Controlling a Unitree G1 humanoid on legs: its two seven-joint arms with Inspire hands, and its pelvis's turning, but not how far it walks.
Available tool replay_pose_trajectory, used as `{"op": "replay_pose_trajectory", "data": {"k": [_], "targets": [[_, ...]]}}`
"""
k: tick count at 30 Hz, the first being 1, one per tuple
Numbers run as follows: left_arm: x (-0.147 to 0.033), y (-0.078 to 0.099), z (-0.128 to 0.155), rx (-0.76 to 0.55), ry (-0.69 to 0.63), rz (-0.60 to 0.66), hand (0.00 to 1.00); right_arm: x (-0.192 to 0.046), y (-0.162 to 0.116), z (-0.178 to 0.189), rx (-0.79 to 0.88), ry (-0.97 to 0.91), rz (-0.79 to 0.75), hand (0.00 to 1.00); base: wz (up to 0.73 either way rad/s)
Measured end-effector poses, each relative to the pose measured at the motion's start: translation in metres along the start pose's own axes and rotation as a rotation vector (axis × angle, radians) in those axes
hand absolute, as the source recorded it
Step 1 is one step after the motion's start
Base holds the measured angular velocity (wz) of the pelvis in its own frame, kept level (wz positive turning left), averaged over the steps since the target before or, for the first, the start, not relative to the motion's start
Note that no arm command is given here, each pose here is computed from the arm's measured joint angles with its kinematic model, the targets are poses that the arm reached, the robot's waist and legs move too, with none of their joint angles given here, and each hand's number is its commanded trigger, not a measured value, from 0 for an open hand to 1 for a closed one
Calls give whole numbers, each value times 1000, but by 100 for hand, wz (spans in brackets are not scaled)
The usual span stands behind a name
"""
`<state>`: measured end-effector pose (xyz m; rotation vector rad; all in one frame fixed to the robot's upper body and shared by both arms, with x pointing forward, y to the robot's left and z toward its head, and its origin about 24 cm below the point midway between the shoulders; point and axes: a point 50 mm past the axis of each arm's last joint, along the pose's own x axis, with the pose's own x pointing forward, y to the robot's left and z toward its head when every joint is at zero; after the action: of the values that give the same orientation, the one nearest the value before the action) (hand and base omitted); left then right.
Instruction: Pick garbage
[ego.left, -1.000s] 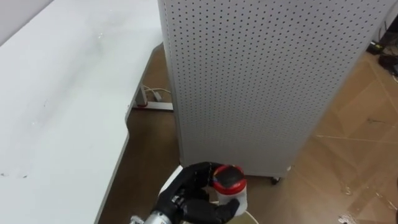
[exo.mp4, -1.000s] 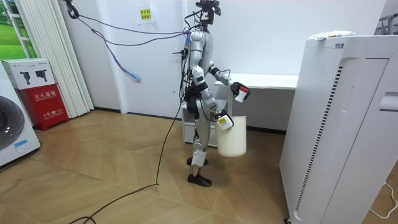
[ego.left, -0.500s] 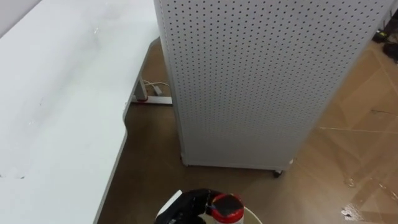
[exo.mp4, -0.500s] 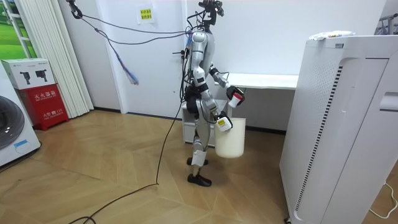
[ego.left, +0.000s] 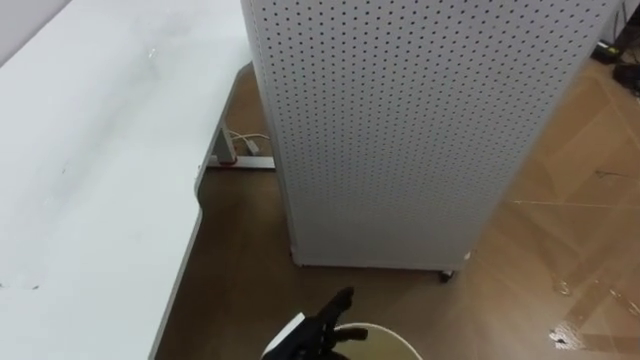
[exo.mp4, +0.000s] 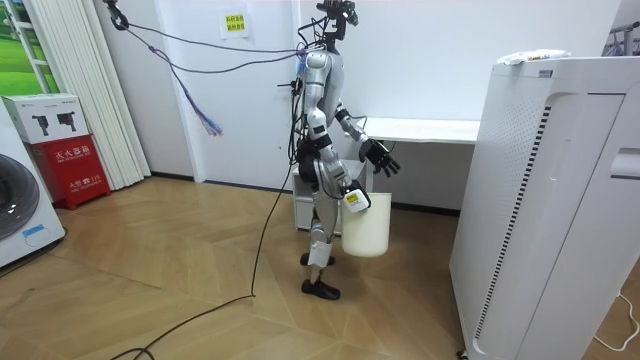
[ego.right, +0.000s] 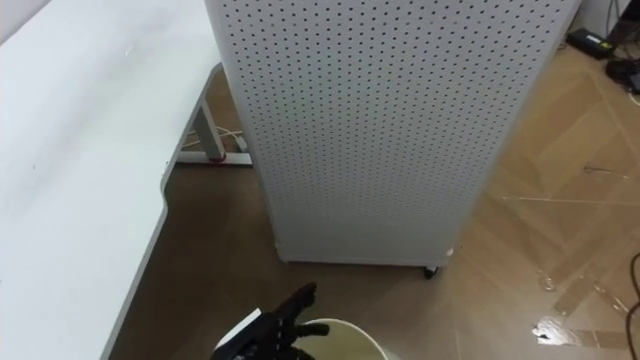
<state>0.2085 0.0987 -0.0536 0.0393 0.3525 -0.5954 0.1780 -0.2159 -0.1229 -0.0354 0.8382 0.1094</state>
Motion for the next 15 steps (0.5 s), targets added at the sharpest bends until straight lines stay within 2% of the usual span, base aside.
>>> {"op": "replay_pose_trajectory", "data": {"k": [8,15], "targets": [[-1,-1,-2,21,10,-12,0,-1,0,-3,24,3,-2,100,-1],[-10,3,-11,59,51,-4,0,-1,0,-1,25,-6,-9,100,-2]]}}
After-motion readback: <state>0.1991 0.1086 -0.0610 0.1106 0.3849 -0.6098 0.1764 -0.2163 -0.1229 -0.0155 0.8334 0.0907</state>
